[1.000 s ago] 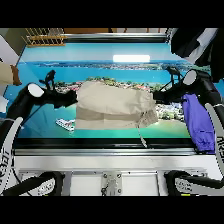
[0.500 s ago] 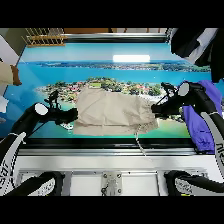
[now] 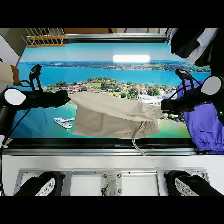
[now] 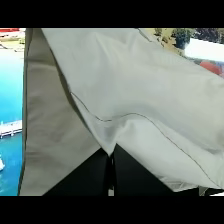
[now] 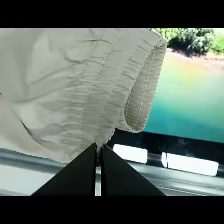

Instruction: Fold the clothes and pants, and hang the long-sleeved shirts on hangers.

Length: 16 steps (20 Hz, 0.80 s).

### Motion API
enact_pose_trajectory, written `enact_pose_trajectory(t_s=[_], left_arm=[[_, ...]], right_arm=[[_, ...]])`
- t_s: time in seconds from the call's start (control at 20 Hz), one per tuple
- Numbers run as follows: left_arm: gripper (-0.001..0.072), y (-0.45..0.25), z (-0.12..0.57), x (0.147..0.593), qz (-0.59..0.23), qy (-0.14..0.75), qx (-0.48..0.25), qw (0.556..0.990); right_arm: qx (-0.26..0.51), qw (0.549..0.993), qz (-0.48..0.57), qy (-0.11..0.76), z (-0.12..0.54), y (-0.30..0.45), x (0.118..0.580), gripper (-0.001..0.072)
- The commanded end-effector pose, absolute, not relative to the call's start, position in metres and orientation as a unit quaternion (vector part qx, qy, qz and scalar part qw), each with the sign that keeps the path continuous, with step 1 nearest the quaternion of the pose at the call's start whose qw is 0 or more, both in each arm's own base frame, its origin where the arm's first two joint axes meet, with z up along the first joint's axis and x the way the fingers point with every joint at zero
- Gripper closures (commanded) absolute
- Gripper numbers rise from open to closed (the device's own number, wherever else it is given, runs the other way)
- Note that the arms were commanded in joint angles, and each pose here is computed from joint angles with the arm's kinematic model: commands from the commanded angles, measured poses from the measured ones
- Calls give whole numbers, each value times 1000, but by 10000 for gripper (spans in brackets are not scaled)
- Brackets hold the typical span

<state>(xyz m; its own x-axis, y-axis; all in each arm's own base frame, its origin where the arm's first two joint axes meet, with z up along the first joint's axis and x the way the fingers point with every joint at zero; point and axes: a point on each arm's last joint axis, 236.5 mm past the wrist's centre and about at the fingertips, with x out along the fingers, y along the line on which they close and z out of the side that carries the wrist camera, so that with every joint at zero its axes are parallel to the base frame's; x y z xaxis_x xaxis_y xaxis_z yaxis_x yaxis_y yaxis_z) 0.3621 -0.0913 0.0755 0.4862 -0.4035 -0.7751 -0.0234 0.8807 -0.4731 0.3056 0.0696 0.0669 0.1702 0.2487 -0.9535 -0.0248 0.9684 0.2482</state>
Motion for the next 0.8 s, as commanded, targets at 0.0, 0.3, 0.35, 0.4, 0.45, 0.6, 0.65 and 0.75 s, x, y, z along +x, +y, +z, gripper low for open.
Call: enact_pose_trajectory(t_s=[0.0,0.3,0.35,0.4,0.45,0.6,0.65,0.75], left_arm=[[700,-80,55,328,-98,527,-213,817],[701,-65,-42,290,-58,579,-218,783],[700,-63,-55,287,-52,588,-221,776],[700,-63,-67,283,-46,598,-224,768],[700,-64,-76,279,-44,610,-227,758],[700,-66,-91,270,-45,636,-227,737],[700,-67,-92,267,-46,642,-227,731],[700,-69,-93,261,-49,652,-227,722]], right_arm=[[92,726,81,677,42,69,272,701],[81,687,87,717,-35,86,234,701],[77,682,89,722,-44,88,228,701],[75,678,87,726,-51,88,223,701],[76,678,85,726,-56,87,221,700],[79,693,83,712,-60,87,230,700],[80,698,83,707,-60,88,233,700],[81,699,83,705,-60,88,234,690]])
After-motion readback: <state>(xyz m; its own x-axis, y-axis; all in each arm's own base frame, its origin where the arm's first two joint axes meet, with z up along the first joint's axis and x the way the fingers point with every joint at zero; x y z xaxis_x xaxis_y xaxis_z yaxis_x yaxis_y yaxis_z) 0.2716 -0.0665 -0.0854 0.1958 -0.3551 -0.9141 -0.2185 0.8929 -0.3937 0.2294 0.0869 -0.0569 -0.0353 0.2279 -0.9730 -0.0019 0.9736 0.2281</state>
